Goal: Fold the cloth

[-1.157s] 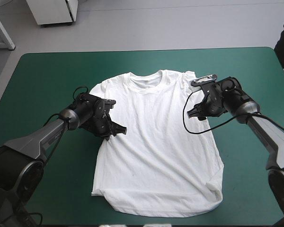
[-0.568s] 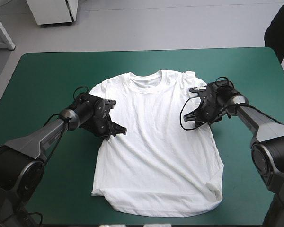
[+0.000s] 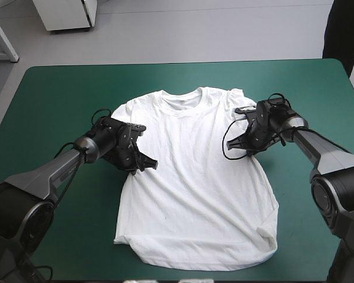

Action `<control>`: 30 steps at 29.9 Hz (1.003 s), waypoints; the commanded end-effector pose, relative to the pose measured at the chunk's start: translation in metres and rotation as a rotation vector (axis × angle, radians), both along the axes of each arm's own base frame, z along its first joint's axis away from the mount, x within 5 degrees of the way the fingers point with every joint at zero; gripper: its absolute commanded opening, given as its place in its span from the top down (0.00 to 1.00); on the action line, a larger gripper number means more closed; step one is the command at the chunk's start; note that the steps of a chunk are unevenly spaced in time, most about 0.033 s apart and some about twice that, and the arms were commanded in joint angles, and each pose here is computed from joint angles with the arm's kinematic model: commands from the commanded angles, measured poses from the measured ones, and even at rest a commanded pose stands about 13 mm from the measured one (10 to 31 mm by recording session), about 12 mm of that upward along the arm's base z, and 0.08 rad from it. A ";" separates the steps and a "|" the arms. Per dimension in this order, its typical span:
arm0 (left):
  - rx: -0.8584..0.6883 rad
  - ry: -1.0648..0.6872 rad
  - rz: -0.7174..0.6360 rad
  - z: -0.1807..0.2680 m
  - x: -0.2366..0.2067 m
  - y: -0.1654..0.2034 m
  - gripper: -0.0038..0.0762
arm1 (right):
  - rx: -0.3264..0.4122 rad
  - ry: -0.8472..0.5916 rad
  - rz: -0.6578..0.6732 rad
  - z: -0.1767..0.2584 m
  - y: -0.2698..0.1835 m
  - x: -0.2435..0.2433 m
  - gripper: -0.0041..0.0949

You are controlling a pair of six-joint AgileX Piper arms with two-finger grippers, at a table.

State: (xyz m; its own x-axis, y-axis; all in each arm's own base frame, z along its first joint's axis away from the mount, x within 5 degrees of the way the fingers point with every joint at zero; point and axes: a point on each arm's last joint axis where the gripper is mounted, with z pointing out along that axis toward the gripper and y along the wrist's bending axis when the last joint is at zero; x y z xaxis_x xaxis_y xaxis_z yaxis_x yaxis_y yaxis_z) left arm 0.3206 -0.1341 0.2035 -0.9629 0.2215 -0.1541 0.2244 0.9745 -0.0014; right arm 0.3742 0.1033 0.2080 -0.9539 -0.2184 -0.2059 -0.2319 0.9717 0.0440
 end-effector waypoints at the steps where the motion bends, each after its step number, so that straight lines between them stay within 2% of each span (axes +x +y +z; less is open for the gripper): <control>1: 0.091 -0.120 -0.061 0.020 0.005 0.012 0.96 | 0.019 -0.035 0.007 0.021 0.001 -0.001 0.98; 7: 0.057 -0.238 -0.056 0.061 -0.005 0.017 0.96 | 0.049 -0.150 0.012 0.088 -0.001 -0.008 0.98; 14: 0.015 -0.401 -0.044 0.116 -0.029 0.029 0.96 | 0.116 -0.323 0.005 0.161 -0.006 -0.033 0.98; 30: -0.185 -0.908 -0.014 0.287 -0.100 0.057 0.96 | 0.356 -0.695 0.036 0.297 -0.016 -0.115 0.98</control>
State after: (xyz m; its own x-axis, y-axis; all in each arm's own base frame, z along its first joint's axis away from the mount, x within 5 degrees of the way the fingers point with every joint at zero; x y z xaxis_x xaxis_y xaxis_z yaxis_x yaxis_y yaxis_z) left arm 0.2415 -0.0854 0.4455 -0.6019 0.1698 -0.7803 0.2218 0.9742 0.0410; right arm 0.2842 0.0915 0.4633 -0.7022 -0.1039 -0.7043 -0.3133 0.9335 0.1746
